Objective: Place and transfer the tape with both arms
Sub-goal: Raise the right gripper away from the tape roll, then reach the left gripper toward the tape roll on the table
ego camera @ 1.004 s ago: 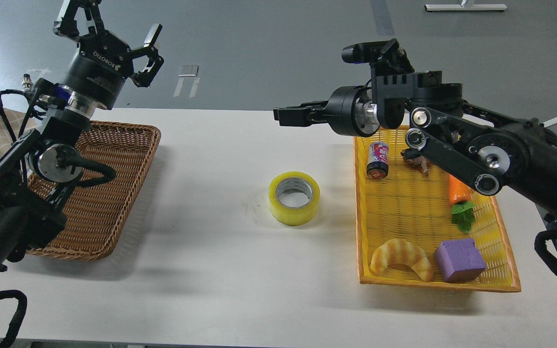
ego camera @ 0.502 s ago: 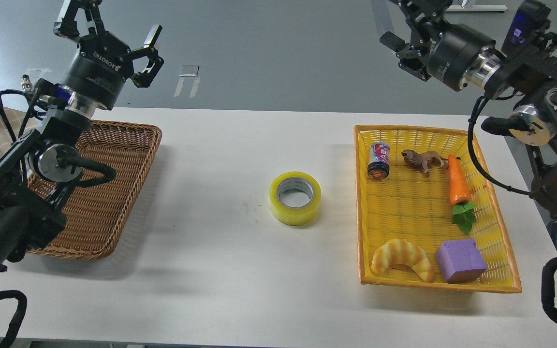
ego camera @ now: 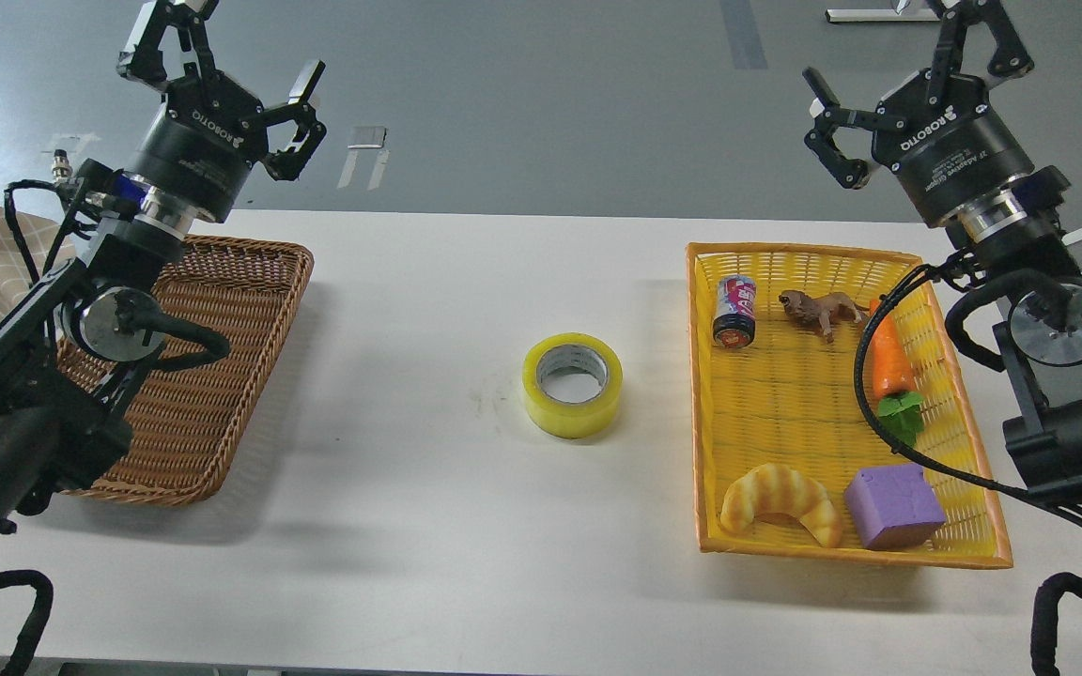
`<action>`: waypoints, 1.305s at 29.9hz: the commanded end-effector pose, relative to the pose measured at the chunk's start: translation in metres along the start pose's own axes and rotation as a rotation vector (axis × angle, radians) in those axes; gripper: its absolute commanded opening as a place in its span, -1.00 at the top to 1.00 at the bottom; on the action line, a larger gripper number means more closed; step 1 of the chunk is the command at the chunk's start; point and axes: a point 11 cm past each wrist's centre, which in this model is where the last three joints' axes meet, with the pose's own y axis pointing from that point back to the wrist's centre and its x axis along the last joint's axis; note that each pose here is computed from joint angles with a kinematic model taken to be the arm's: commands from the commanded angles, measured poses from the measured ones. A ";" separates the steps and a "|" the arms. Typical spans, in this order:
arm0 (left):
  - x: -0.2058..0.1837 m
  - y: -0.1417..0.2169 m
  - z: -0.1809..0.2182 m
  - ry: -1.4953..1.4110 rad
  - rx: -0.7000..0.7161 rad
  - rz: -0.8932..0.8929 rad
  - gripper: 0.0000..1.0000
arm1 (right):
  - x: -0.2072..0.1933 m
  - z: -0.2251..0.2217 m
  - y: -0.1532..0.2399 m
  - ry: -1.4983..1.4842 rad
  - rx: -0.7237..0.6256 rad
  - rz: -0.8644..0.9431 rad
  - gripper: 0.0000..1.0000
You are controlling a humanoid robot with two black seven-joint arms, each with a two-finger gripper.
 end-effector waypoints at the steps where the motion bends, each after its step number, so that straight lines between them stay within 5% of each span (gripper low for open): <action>1: 0.001 0.003 -0.002 -0.003 0.011 0.002 -0.96 | 0.011 0.000 0.010 -0.103 0.049 0.030 -1.00; 10: -0.007 -0.001 -0.012 -0.133 0.095 -0.061 -0.96 | 0.015 0.015 0.025 -0.176 0.053 0.046 -1.00; 18: -0.033 -0.018 -0.029 -0.594 0.284 -0.280 -0.95 | 0.026 0.008 0.055 -0.125 0.027 0.079 -1.00; 26: -0.096 -0.018 -0.086 -1.102 0.422 -0.647 -0.96 | 0.048 0.000 0.091 -0.071 -0.007 0.154 -1.00; 39: -0.100 0.011 -0.160 -1.614 0.670 -1.035 -0.96 | 0.069 -0.025 0.125 -0.002 -0.008 0.237 -1.00</action>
